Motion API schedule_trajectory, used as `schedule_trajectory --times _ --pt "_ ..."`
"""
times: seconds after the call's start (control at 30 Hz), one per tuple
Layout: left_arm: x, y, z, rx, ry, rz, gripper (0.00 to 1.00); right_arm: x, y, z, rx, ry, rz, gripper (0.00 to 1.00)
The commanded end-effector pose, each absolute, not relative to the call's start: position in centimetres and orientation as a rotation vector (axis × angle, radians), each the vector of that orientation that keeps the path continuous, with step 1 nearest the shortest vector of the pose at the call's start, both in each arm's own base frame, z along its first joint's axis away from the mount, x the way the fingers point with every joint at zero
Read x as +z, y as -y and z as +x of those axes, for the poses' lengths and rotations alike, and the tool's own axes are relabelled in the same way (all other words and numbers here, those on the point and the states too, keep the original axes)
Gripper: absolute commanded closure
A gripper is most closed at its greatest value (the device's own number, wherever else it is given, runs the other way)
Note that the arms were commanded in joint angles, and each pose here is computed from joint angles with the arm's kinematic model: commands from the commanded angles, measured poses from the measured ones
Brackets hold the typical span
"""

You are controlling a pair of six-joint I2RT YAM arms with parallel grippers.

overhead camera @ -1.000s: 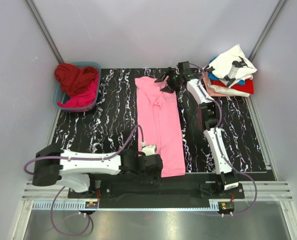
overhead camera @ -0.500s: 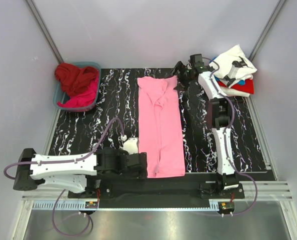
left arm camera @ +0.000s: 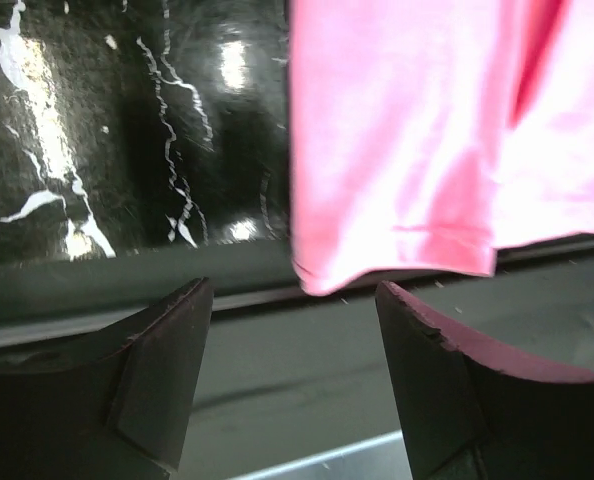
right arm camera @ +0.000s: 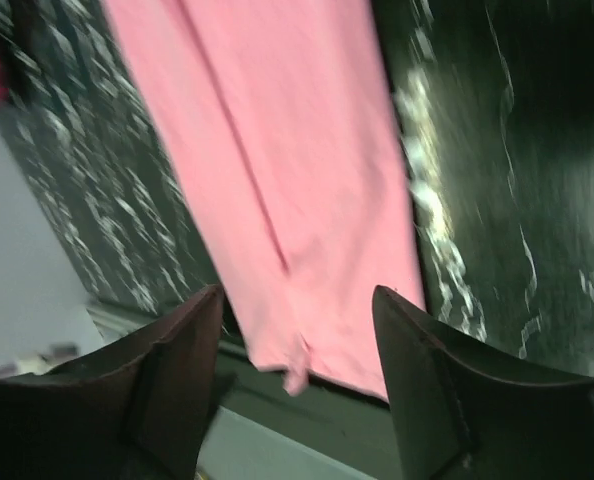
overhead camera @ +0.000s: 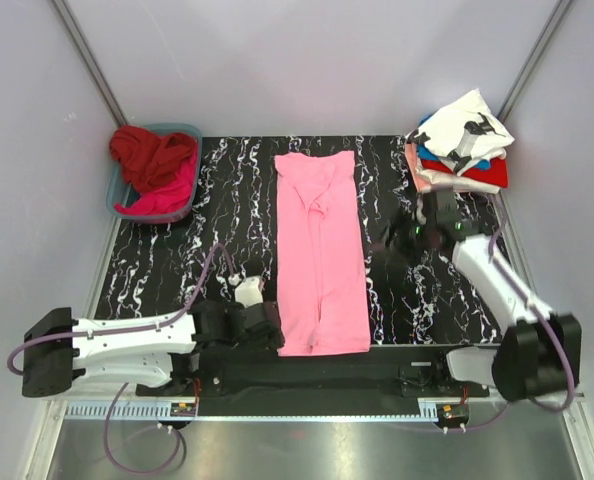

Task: Fold and stack the t-shirts
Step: Fold the tshirt

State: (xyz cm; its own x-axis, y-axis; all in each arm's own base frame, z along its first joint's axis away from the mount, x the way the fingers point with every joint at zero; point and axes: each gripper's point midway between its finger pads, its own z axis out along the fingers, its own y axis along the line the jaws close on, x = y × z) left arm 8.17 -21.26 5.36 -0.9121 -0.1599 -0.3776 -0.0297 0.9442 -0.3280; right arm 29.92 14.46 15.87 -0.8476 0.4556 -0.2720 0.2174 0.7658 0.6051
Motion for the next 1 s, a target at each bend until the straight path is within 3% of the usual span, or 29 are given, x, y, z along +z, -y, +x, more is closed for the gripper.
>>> schedule_trajectory --times 0.0,0.13,0.17,0.23,0.43,0.7,0.97 --pt "6.0 24.4 8.9 -0.646 -2.645 -0.139 0.29 12.1 -14.9 24.0 0.814 -2.605 0.559 0.36" --pt "4.9 25.5 9.0 -0.709 -2.649 -0.162 0.30 7.5 -14.3 17.8 0.786 -2.702 0.628 0.50" --pt "4.4 25.5 9.0 -0.705 -2.658 -0.168 0.31 7.3 -13.9 17.3 0.776 -2.683 0.639 0.58" --pt "3.7 25.6 8.8 -0.713 -2.674 -0.187 0.32 5.4 -13.4 15.6 0.756 -2.713 0.689 0.60" --pt "2.6 25.0 8.4 -0.660 -2.709 -0.203 0.33 3.1 -14.2 12.3 0.773 -2.826 0.659 0.59" --pt "1.9 24.8 8.3 -0.646 -2.723 -0.225 0.33 3.3 -14.9 11.6 0.758 -2.854 0.574 0.48" --pt "1.3 25.0 8.2 -0.637 -2.732 -0.221 0.34 2.6 -16.1 11.6 0.655 -2.931 0.441 0.53"
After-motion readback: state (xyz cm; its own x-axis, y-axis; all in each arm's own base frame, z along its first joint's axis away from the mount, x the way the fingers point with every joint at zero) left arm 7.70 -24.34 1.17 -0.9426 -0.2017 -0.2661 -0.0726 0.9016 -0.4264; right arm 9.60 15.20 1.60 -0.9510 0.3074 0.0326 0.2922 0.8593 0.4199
